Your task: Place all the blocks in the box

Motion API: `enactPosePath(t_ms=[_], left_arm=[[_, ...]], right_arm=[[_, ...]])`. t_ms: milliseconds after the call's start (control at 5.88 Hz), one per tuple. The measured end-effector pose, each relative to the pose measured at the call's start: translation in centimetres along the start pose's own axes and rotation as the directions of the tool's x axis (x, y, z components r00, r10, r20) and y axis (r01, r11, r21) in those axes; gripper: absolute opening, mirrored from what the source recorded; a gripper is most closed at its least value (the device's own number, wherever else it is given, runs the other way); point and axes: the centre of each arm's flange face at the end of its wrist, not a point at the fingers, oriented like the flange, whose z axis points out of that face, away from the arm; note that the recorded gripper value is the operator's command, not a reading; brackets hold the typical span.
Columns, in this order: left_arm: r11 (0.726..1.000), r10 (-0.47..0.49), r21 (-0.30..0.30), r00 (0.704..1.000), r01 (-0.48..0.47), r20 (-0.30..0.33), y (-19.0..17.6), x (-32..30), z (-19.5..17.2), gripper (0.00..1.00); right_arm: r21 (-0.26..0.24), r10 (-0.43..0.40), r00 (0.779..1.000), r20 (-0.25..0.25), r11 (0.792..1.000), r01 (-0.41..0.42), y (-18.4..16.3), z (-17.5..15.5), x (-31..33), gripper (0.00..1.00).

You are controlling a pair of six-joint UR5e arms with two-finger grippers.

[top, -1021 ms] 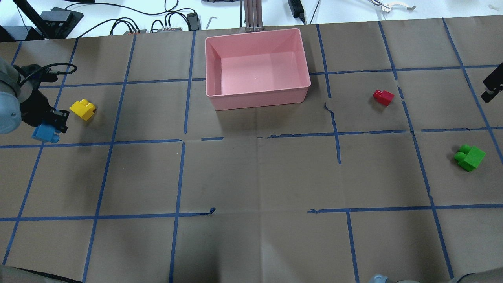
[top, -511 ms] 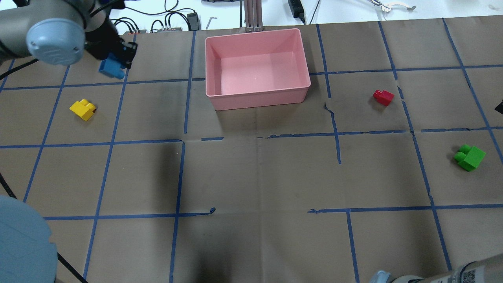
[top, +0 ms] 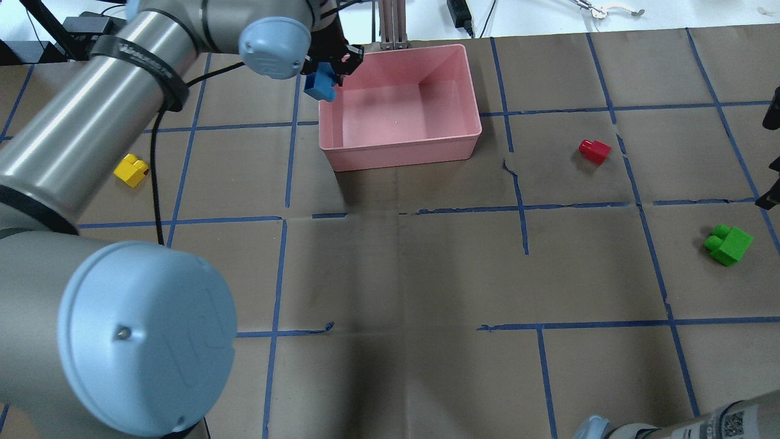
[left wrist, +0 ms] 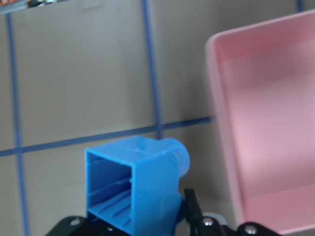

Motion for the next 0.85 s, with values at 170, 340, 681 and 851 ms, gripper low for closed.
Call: enactPosePath(t_ms=[170,340,681,851], left_arm=[[1.000,-0.006,0.003,1.000,0.006,-0.005,-0.1,1.1,1.2,0.99],[1.000,-0.006,0.008,1.000,0.006,-0.006,0.1,1.3,0.9,0.99],[1.000,0.007,0.009,1.000,-0.008,0.009,1.0,-1.9,-2.5,0.99],[1.000,0.002,-0.025,1.000,-0.001,0.026,2.5,-9.0,-4.1,0.99]], right_arm=[[0.014,0.004,1.000,-0.025,1.000,-0.003,0.4,2.8,-1.0,0.99],[0.029,0.016,0.999,-0.034,0.999,-0.015,1.0,5.0,-1.2,0.99],[0.035,0.027,1.000,-0.011,0.999,-0.027,1.5,8.7,-0.8,0.99],[0.035,0.026,1.000,0.013,0.999,-0.027,1.5,10.0,-1.5,0.99]])
